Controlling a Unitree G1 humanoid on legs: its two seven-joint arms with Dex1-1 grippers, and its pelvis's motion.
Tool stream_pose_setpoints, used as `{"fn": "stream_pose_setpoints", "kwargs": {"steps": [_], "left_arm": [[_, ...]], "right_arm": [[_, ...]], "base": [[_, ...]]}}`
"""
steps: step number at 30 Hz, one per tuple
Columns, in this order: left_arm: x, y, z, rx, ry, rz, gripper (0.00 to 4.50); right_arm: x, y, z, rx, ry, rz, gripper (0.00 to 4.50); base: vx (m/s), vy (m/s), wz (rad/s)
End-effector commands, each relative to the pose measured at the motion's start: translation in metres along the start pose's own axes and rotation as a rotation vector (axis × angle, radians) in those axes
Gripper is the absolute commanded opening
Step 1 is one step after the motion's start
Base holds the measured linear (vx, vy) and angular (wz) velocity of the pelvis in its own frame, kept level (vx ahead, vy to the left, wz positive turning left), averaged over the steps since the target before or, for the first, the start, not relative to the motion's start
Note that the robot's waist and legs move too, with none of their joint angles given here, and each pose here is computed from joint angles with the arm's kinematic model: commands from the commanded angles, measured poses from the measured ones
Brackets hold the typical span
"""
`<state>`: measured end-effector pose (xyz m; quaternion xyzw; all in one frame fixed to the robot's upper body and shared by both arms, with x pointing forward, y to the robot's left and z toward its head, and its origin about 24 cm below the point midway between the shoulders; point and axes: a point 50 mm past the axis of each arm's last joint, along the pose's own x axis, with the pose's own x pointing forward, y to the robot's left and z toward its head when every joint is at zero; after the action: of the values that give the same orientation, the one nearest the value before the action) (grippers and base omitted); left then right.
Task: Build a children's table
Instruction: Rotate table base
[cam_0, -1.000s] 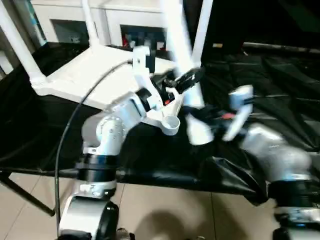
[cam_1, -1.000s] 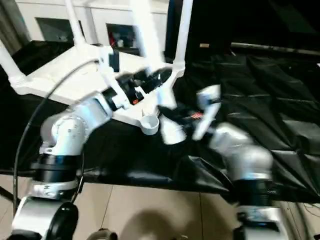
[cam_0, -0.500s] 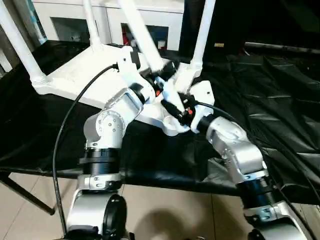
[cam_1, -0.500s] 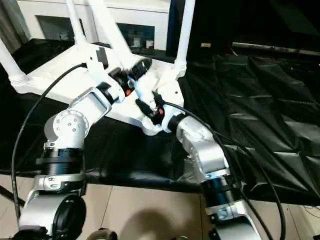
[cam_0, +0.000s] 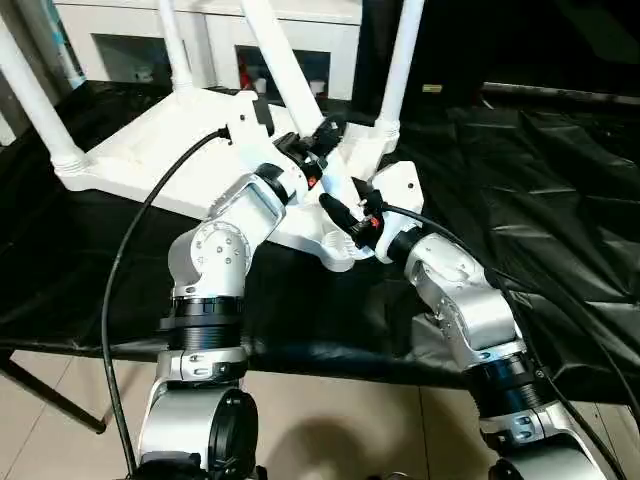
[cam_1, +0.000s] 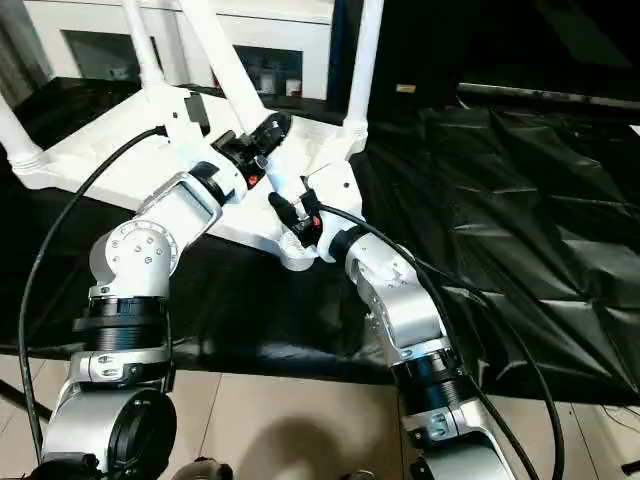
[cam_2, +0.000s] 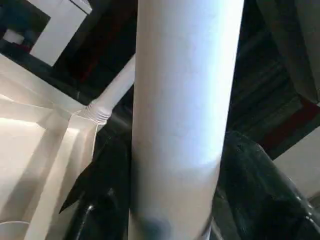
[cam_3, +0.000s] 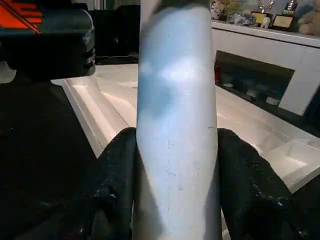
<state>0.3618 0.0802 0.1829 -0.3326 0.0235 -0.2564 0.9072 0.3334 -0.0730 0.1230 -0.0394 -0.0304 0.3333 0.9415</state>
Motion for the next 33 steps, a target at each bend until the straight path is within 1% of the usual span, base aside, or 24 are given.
{"fn": "stream_pose_setpoints", "kwargs": {"steps": [1,2,3,5,8,10,11,12,13,14,15,16,17,18,19,20,21,23,25,27,30,33], "left_arm": [[0.001,-0.011,0.003,-0.005,-0.013,-0.053,2.42],[0.001,-0.011,0.003,-0.007,-0.013,-0.055,2.29],[0.001,-0.011,0.003,-0.008,-0.014,-0.056,2.06],[0.000,-0.011,0.003,0.008,-0.007,-0.063,2.02],[0.000,-0.011,0.004,0.031,0.006,-0.086,1.91],[0.000,-0.011,0.005,0.068,0.023,-0.114,1.87],[-0.001,-0.011,0.006,0.102,0.043,-0.147,1.87],[-0.001,-0.012,0.007,0.117,0.054,-0.165,1.87],[-0.001,-0.012,0.007,0.139,0.073,-0.191,1.87],[-0.003,-0.013,0.006,0.171,0.115,-0.243,1.87],[-0.005,-0.015,0.007,0.197,0.154,-0.302,1.87],[-0.007,-0.017,0.007,0.207,0.185,-0.346,1.87],[-0.009,-0.019,0.007,0.207,0.212,-0.388,1.87],[-0.010,-0.020,0.008,0.206,0.221,-0.402,1.87],[-0.011,-0.021,0.010,0.212,0.236,-0.431,1.87],[-0.012,-0.022,0.013,0.223,0.251,-0.460,1.87],[-0.012,-0.022,0.014,0.225,0.254,-0.464,1.87],[-0.011,-0.022,0.015,0.221,0.257,-0.479,1.87],[-0.010,-0.024,0.017,0.213,0.259,-0.501,1.87],[-0.010,-0.027,0.019,0.183,0.256,-0.529,1.86],[-0.010,-0.031,0.019,0.147,0.260,-0.566,1.86],[-0.011,-0.034,0.018,0.140,0.273,-0.594,1.86]], "right_arm": [[0.003,0.002,0.004,0.005,-0.020,0.030,2.21],[0.003,0.002,0.004,0.011,-0.023,0.035,2.56],[0.003,0.003,0.004,0.024,-0.025,0.045,2.62],[0.002,0.003,0.007,0.039,-0.034,0.068,2.66],[0.001,0.003,0.009,0.045,-0.043,0.089,2.99],[-0.001,0.000,0.011,0.059,-0.049,0.109,3.11],[-0.003,-0.002,0.013,0.077,-0.054,0.128,3.32],[-0.004,-0.004,0.014,0.086,-0.058,0.135,3.32],[-0.005,-0.006,0.016,0.117,-0.064,0.150,3.43],[-0.009,-0.010,0.020,0.171,-0.073,0.185,3.48],[-0.015,-0.014,0.023,0.229,-0.065,0.250,3.50],[-0.020,-0.016,0.026,0.265,-0.054,0.312,3.50],[-0.027,-0.018,0.028,0.282,-0.036,0.379,3.50],[-0.029,-0.019,0.029,0.285,-0.027,0.404,3.50],[-0.036,-0.022,0.029,0.305,0.004,0.453,3.50],[-0.045,-0.028,0.030,0.348,0.036,0.513,3.50],[-0.048,-0.030,0.030,0.360,0.039,0.525,3.50],[-0.053,-0.034,0.032,0.412,0.037,0.553,3.50],[-0.056,-0.038,0.033,0.438,0.045,0.557,3.50],[-0.058,-0.040,0.031,0.441,0.069,0.552,3.50],[-0.059,-0.040,0.030,0.454,0.093,0.566,3.50],[-0.061,-0.038,0.029,0.472,0.119,0.601,3.50]], "base": [[0.000,0.000,0.00],[0.000,0.000,0.00],[0.000,0.000,0.00],[0.000,0.000,0.00],[0.000,0.000,0.00],[0.000,0.000,0.00],[0.000,0.000,0.00],[0.000,0.000,0.00],[0.000,0.000,0.00],[0.000,0.000,0.00],[0.000,0.000,0.00],[0.000,0.000,0.00],[0.000,0.000,0.00],[0.000,0.000,0.00],[0.000,0.000,0.00],[0.000,0.000,0.00],[0.000,0.000,0.00],[0.000,0.000,0.00],[0.000,0.000,0.00],[0.000,0.000,0.00],[0.000,0.000,0.00],[0.000,0.000,0.00]]}}
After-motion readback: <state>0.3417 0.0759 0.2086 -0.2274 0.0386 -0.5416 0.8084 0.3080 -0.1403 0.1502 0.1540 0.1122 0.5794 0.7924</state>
